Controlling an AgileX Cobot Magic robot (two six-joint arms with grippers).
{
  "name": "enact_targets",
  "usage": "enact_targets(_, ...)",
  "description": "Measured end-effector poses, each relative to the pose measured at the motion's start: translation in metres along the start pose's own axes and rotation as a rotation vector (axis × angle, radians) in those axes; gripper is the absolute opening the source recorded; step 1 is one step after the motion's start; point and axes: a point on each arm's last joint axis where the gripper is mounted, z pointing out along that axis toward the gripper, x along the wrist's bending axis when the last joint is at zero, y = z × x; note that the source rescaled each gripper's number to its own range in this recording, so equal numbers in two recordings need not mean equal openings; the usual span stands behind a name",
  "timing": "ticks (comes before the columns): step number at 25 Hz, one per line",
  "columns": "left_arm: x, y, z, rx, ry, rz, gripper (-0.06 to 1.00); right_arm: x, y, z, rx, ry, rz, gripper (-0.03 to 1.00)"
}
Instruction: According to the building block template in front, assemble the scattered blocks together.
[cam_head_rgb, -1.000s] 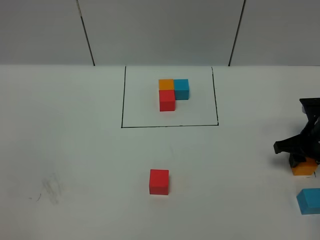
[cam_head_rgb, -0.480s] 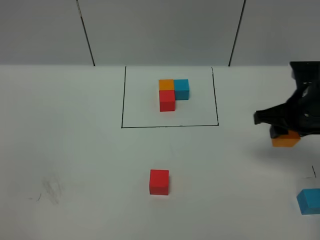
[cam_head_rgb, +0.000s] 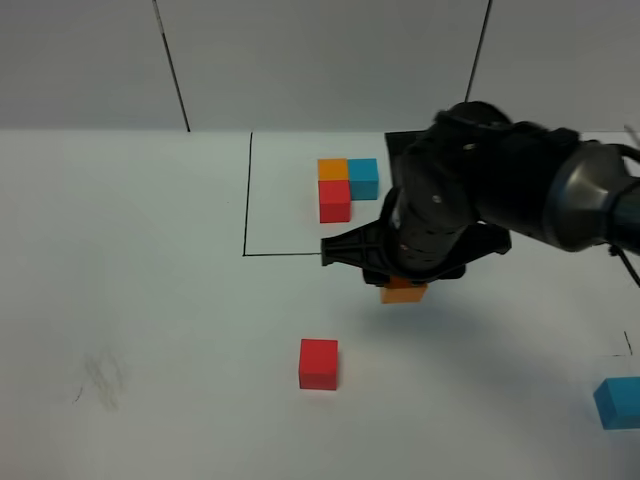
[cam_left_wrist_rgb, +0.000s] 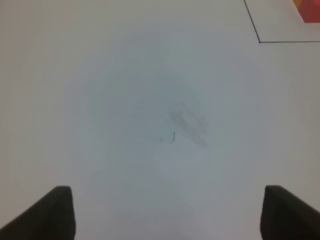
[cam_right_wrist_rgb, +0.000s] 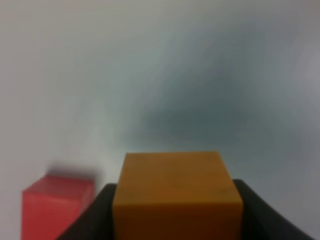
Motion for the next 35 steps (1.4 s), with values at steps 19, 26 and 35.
enact_targets(19,0.000,0.000,0.000,0.000,0.000,0.001,0.65,0.055,0.029,0.062,0.170,-0.054,0.080,0.01)
enact_targets(26,0.000,0.000,0.000,0.000,0.000,0.002,0.65,0.062,0.022,0.067,0.193,-0.054,0.084,0.01)
enact_targets(35,0.000,0.000,0.000,0.000,0.000,0.001,0.65,0.080,0.009,0.064,0.156,-0.069,0.055,0.01)
